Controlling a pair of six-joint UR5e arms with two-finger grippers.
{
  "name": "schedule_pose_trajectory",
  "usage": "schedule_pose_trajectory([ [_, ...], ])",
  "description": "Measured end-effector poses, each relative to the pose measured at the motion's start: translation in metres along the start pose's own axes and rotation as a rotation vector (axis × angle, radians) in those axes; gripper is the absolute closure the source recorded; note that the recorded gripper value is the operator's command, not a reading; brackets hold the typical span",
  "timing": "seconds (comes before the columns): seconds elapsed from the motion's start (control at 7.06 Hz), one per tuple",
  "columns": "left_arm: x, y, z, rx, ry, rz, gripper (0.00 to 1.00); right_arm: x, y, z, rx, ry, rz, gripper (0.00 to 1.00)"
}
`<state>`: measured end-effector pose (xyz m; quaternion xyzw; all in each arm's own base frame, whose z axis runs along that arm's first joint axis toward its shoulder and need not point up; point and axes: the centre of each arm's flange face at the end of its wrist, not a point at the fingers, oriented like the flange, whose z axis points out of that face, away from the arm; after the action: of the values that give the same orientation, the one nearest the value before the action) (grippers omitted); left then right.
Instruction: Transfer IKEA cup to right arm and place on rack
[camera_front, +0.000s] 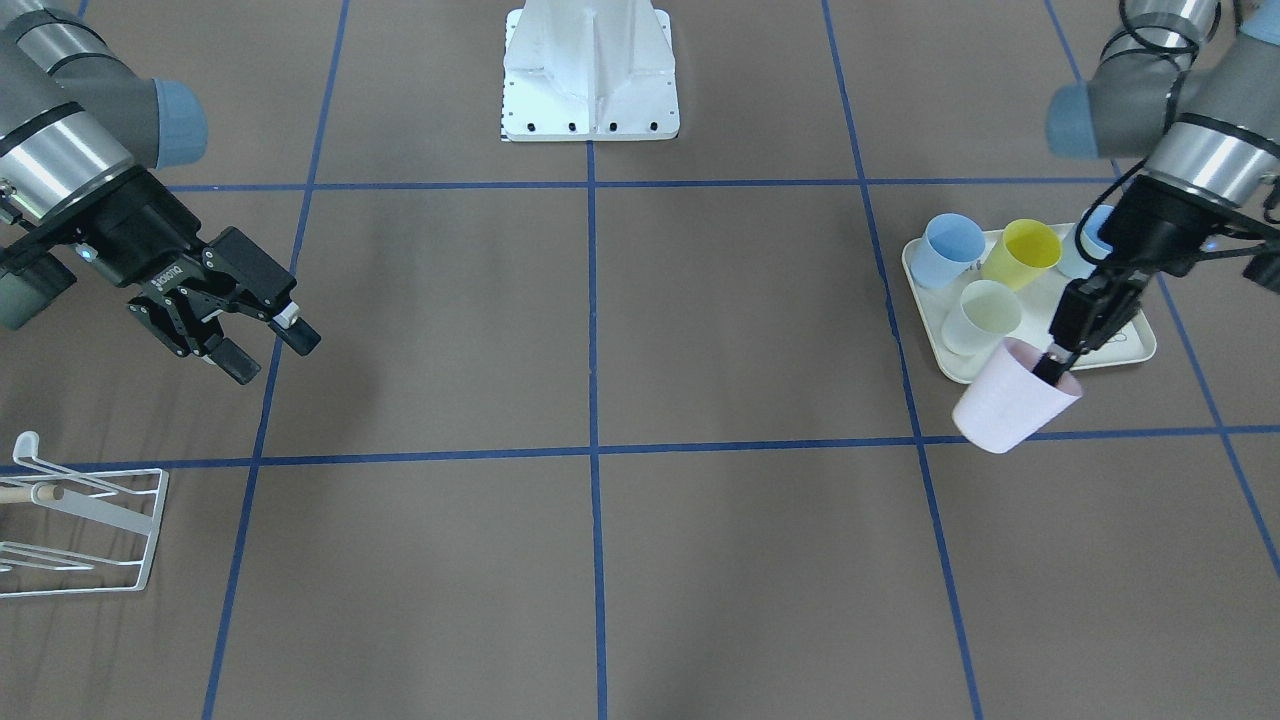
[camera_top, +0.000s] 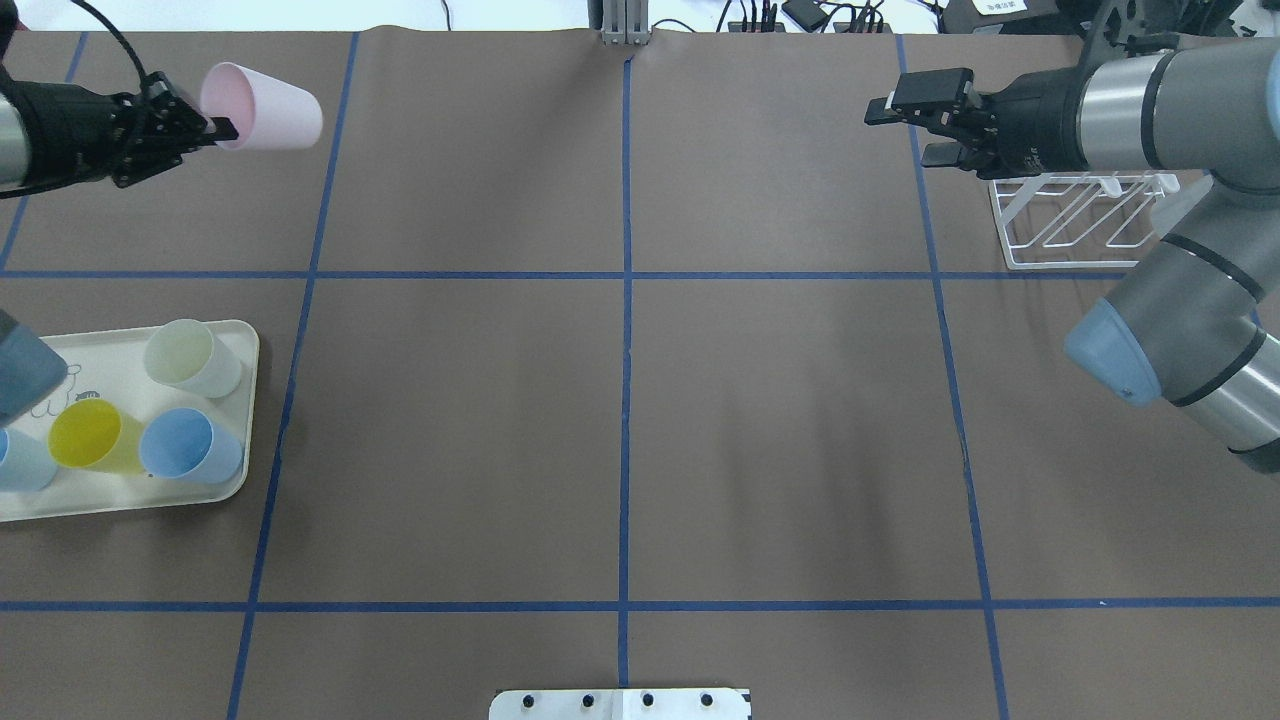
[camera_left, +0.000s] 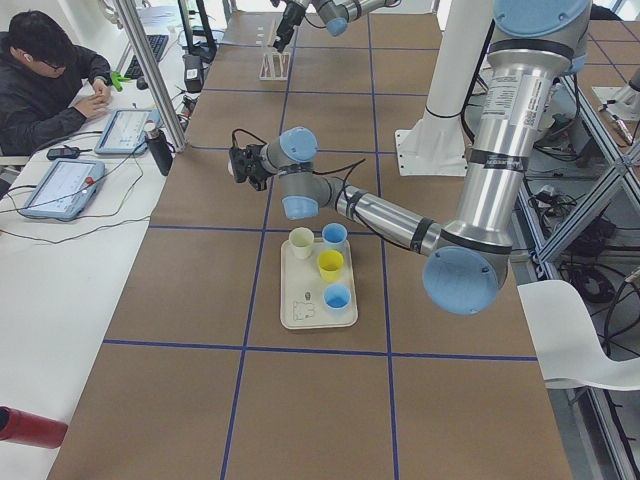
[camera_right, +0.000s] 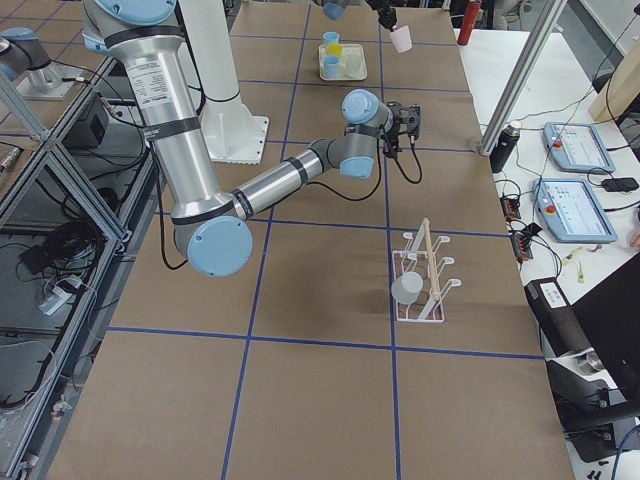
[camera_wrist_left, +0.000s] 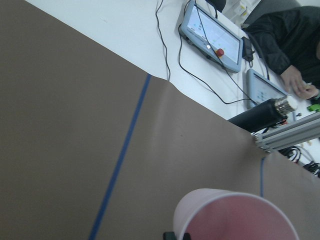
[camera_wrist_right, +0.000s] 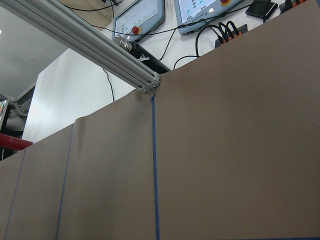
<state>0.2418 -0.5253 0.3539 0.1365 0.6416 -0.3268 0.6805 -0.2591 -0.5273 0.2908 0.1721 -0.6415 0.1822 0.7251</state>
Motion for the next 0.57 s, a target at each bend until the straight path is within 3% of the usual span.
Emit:
schedule_pose_trajectory([
  [0.28,0.041,0.066,0.036,-0.01,0.169,-0.25,1.0,-0.025,0.002,0.007,0.016,-0.037,0.058,0.0],
  [0.57,0.06,0.104,0.042,-0.062,0.37,-0.469,1.0,-0.068,0.012,0.02,0.038,-0.102,0.138,0.0],
])
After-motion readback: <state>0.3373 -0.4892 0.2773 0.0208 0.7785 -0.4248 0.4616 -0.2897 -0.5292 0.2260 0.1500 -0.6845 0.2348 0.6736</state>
